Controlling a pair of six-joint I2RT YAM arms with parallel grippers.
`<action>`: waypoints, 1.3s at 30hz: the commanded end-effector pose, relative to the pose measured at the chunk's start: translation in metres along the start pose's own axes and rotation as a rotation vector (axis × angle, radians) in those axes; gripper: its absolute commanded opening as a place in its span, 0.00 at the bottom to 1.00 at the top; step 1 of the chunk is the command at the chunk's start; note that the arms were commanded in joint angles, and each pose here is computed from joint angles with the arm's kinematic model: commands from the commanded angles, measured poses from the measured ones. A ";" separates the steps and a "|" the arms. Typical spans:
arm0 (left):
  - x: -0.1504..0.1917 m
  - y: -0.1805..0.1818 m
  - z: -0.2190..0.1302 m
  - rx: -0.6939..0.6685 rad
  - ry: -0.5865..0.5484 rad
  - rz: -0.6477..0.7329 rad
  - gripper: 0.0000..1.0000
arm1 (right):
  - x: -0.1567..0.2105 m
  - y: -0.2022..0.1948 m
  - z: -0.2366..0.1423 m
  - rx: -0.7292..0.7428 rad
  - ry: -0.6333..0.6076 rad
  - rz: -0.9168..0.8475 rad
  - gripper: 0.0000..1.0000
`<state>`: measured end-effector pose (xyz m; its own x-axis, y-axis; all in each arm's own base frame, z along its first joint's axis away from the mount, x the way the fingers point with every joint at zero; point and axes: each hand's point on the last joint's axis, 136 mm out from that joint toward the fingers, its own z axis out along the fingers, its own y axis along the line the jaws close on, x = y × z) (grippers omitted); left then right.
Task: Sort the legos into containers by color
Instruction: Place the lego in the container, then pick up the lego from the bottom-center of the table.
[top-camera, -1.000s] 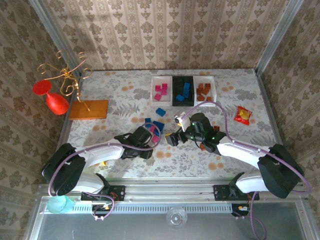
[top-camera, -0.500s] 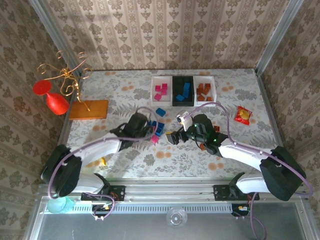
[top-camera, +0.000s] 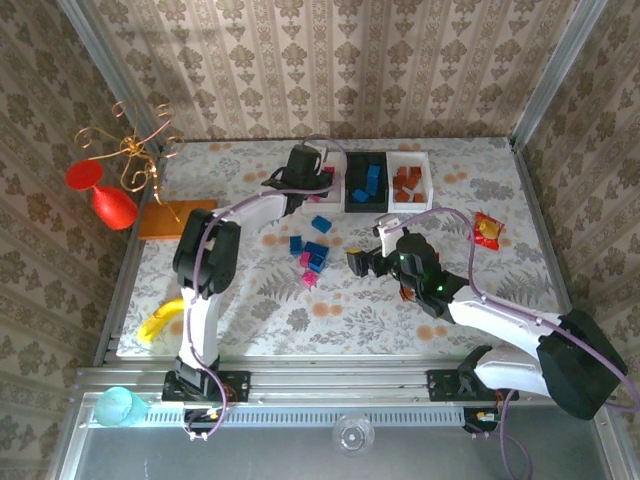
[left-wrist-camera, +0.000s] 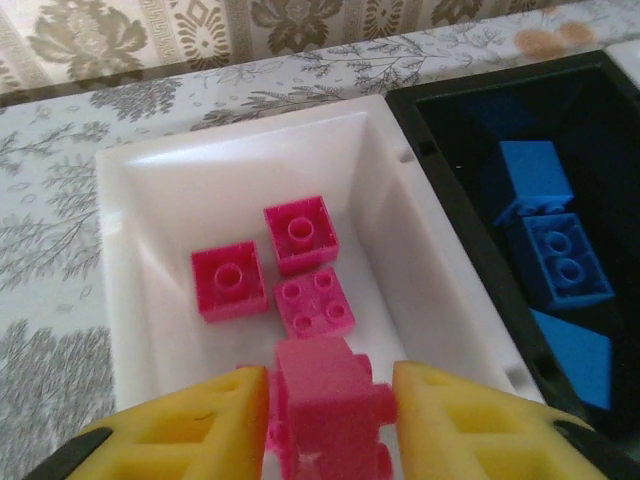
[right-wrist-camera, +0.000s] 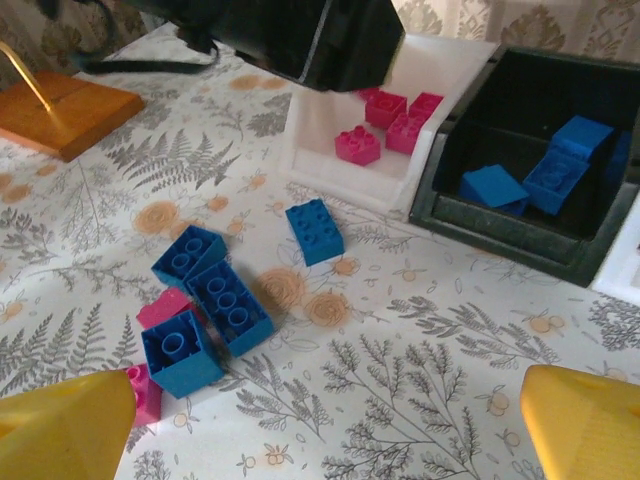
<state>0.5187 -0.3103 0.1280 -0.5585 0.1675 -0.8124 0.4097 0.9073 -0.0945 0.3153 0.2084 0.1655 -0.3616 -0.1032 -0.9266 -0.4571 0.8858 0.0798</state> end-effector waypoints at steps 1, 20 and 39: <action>-0.015 -0.009 -0.005 0.052 0.012 0.026 0.51 | -0.007 -0.007 -0.004 0.044 -0.034 0.011 1.00; 0.095 -0.025 -0.188 0.309 0.067 -0.114 0.84 | 0.024 -0.057 0.021 0.336 0.262 0.069 1.00; 0.128 -0.101 -0.208 0.782 -0.046 -0.090 0.91 | 0.156 -0.051 -0.055 0.409 0.777 0.279 0.80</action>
<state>0.2580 -0.2950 0.1323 -0.6272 0.1034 -0.7720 0.7257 0.4376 -0.5310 0.2432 0.1163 0.0493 -0.9034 -0.0162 -0.4284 -0.0086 0.9998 -0.0197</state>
